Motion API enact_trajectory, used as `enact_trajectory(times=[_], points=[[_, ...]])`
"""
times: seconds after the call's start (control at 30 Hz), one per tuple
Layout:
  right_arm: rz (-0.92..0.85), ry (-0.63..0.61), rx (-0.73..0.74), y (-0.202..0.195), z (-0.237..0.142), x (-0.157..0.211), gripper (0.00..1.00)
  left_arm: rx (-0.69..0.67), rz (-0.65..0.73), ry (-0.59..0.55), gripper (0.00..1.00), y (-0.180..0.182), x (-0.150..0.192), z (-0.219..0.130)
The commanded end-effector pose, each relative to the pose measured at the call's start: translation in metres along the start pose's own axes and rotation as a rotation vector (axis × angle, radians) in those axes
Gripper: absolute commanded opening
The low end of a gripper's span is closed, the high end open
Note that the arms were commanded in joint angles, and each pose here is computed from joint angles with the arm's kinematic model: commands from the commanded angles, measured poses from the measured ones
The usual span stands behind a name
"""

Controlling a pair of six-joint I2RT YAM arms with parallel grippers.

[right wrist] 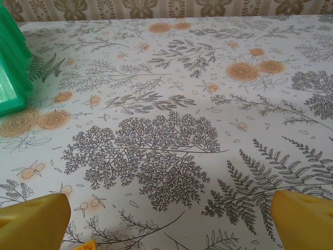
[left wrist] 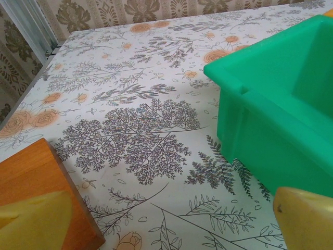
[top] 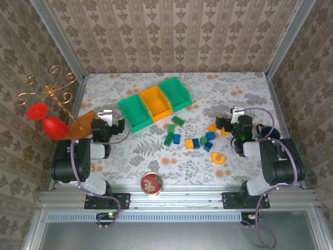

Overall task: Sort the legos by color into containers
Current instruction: Rotate the container at the top-center of the table.

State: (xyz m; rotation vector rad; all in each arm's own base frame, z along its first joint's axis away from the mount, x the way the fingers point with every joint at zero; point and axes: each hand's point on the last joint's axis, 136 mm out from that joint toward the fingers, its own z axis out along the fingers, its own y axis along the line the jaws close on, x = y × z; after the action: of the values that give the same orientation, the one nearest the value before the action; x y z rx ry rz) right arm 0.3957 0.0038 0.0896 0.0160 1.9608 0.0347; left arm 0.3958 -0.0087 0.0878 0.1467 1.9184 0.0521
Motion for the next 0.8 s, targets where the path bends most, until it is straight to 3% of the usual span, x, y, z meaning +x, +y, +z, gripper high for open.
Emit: enact_trajectory(times=[0.0,0.33,0.77], points=[[-0.004,-0.039,-0.010,0.000,0.001,-0.010,1.00,-0.022,-0.023,-0.024,1.00,0.006,-0.010,0.001],[-0.004,-0.035,-0.008,0.000,0.001,-0.010,1.00,-0.058,-0.037,-0.060,1.00,0.014,-0.027,-0.014],[-0.009,-0.044,0.009,-0.002,-0.018,-0.036,1.00,-0.135,-0.046,-0.114,1.00,0.024,-0.061,-0.041]])
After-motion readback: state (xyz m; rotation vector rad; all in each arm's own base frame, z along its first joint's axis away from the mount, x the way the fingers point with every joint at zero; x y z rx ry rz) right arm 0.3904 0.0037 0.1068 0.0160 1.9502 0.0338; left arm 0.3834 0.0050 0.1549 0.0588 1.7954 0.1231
